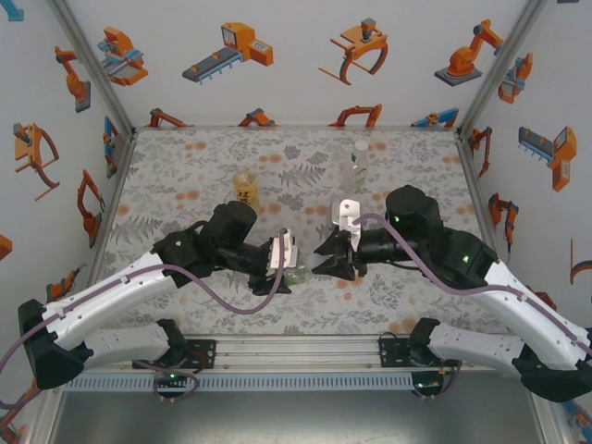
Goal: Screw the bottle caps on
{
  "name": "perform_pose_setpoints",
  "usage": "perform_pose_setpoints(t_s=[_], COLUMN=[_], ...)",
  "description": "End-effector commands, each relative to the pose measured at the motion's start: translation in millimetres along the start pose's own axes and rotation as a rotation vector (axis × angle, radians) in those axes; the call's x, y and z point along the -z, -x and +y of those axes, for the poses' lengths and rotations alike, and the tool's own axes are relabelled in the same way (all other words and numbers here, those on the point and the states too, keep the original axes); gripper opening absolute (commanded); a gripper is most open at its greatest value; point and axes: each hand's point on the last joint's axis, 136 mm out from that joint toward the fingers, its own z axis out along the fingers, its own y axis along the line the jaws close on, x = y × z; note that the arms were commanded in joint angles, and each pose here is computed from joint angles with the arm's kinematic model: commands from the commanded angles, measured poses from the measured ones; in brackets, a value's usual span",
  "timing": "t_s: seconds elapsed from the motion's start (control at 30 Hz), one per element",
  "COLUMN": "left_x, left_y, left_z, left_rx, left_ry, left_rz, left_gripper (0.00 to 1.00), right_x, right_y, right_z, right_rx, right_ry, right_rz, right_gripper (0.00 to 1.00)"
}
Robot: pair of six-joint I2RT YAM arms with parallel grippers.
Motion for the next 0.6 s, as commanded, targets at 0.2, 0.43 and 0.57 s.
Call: perform_pose_setpoints(t_s=[0.2, 0.43, 0.57], left_x=[5, 8, 9], left_y=[17, 16, 15], left_z=[12, 20, 23], left_rx=[-0.05, -0.06, -0.055], left_ry=[0.051, 0.101, 0.122], left_rz=[-0.047, -0.027, -0.023], left_gripper=[0.0, 0.0, 0.0], right_x=[-9, -10, -12], right_y=[-6, -14, -27], right_z=[-9, -48, -60], right_rx=[-0.259, -0.823, -1.232], right_ry=[-0.042, -0.269, -0.351], right_rz=[0.024, -0.008, -0.064], right_gripper=[0.0, 0.0, 0.0])
